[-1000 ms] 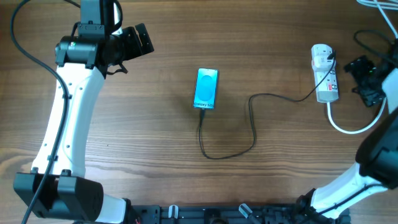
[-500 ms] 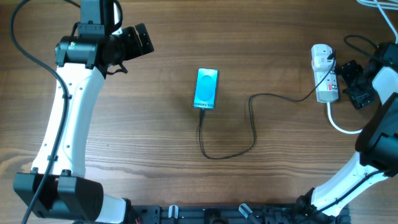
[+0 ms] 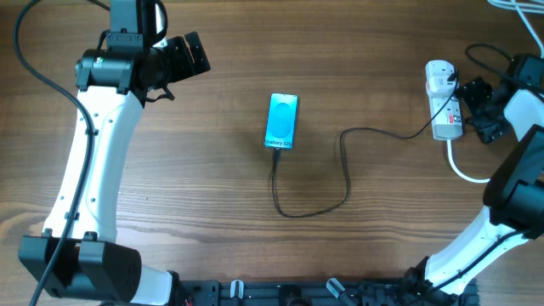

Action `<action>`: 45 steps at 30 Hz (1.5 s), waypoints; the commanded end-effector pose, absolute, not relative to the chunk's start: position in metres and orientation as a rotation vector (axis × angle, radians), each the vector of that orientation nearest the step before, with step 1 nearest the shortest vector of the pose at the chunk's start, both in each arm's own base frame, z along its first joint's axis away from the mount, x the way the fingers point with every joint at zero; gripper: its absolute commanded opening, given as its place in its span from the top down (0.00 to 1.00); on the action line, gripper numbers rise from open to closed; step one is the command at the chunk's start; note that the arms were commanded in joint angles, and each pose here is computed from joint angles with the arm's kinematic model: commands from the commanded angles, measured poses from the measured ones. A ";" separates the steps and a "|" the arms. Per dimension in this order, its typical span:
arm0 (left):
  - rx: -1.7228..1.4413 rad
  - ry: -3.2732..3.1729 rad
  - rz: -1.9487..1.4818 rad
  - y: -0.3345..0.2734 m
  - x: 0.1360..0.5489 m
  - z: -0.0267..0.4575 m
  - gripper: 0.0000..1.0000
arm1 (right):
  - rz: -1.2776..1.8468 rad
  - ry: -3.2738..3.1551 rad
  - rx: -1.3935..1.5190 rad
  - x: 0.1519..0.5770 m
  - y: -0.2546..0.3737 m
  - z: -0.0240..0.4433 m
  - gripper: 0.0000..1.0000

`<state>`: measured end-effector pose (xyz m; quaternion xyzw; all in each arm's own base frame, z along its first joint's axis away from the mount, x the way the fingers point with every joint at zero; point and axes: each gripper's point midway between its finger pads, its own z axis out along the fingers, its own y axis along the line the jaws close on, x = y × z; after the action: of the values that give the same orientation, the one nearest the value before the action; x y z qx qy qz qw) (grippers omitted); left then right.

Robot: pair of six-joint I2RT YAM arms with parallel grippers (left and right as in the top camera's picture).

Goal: Plug charger to phone and switch on socket

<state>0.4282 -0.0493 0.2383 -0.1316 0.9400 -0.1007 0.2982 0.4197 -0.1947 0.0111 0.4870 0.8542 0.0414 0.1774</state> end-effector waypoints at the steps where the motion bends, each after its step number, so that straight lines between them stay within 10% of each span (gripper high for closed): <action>1: -0.374 2.501 -0.251 -0.045 0.429 0.235 0.00 | 0.156 2.451 1.366 0.428 -0.178 -0.001 0.00; 45: -0.374 2.501 -0.251 -0.045 0.429 0.235 0.00 | 0.183 2.581 1.301 0.415 -0.165 -0.018 0.00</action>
<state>0.4282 -0.0493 0.2383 -0.1316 0.9400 -0.1007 0.2982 0.4189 -0.1876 0.0116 0.4698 0.8662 0.0421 0.1653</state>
